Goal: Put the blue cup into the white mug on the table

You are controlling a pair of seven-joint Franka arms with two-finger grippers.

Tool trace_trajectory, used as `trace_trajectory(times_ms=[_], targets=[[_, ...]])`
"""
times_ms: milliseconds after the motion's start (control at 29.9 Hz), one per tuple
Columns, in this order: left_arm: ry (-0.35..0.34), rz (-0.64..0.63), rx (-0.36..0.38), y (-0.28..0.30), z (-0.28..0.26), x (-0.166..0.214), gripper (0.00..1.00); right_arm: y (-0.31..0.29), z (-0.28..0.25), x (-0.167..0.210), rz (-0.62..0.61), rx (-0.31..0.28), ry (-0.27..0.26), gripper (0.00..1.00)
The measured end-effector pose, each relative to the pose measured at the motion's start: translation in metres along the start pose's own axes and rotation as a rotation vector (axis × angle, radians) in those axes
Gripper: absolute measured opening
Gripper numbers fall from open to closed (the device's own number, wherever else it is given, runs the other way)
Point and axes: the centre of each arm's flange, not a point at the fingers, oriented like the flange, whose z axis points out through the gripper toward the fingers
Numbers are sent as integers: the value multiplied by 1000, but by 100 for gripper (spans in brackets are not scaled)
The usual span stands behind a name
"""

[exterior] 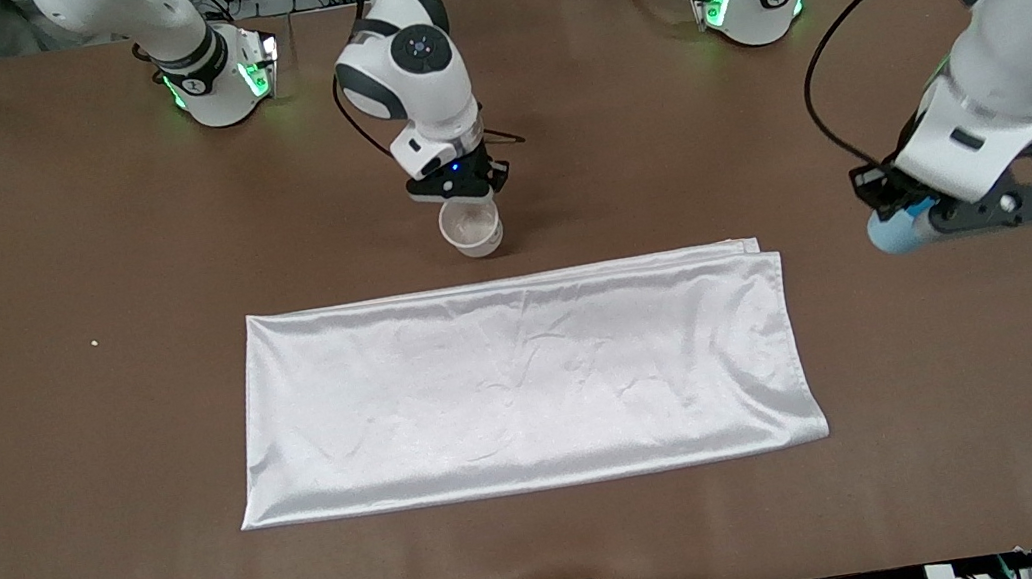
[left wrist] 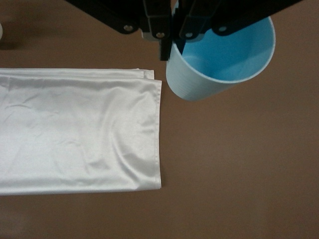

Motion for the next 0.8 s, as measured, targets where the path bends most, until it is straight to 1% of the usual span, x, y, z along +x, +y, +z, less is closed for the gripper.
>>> trace_trajectory(times_ms=[167, 301, 601, 802], targets=[[10, 2, -16, 0, -19, -12, 4, -4, 2, -21, 9, -6, -4, 10], [-9, 8, -16, 3, -20, -17, 4, -5, 3, -29, 21, -10, -5, 10], [-45, 14, -10, 5, -13, -21, 4, -3, 7, -34, 41, -23, 10, 10], [-53, 18, -8, 7, -13, -23, 4, 0, 11, -36, 51, -34, 17, 10]])
